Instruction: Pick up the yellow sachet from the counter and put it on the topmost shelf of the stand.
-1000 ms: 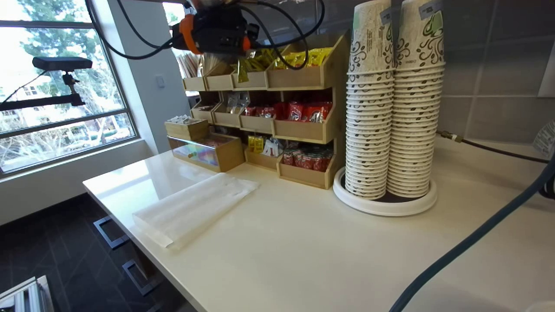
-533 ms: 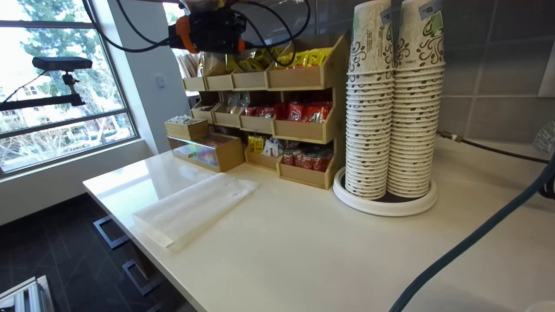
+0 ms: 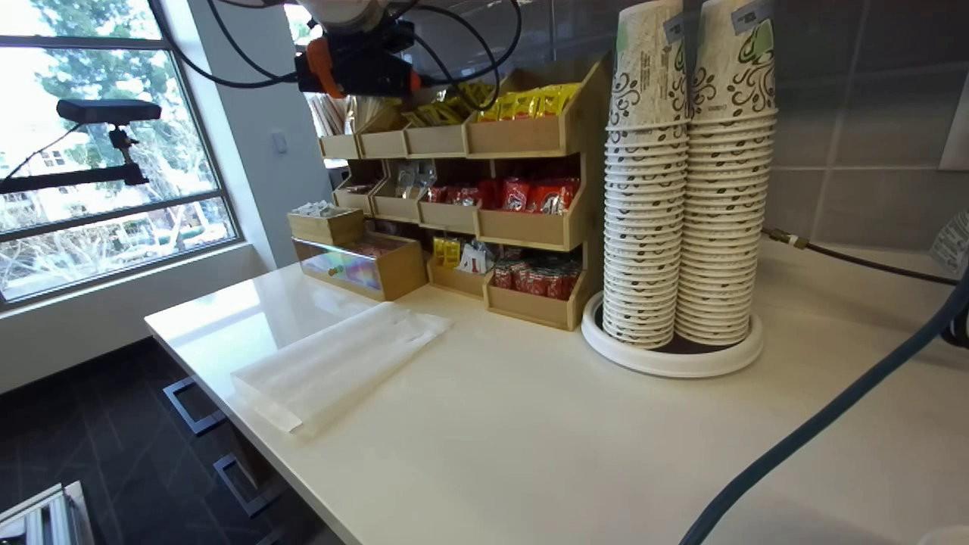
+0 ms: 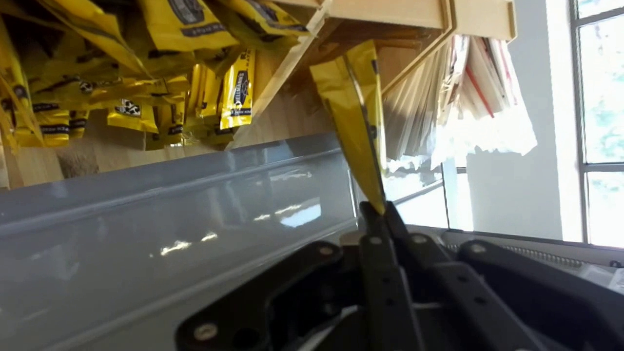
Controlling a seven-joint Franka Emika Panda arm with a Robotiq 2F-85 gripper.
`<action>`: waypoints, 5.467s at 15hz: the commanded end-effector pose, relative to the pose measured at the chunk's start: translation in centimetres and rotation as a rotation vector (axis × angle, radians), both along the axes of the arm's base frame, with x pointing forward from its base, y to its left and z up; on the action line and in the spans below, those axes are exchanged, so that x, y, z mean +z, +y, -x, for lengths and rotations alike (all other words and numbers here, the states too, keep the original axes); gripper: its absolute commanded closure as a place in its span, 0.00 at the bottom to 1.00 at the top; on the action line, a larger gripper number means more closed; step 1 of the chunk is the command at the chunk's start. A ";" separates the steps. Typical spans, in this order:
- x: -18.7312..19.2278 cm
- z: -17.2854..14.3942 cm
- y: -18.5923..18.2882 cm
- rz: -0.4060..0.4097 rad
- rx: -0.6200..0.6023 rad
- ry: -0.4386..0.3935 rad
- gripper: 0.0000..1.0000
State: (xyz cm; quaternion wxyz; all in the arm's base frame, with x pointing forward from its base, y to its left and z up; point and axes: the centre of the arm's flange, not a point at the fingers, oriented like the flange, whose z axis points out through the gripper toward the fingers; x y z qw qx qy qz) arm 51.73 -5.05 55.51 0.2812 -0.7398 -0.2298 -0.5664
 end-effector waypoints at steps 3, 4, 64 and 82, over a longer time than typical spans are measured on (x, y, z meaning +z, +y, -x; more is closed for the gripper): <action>-1.0 -2.2 0.6 -0.012 -0.058 -0.085 0.99; -1.3 -2.5 0.6 -0.018 -0.067 -0.089 0.99; 2.9 -1.2 3.4 0.339 -0.034 0.196 0.00; 3.9 5.9 0.7 0.472 -0.096 0.504 0.00</action>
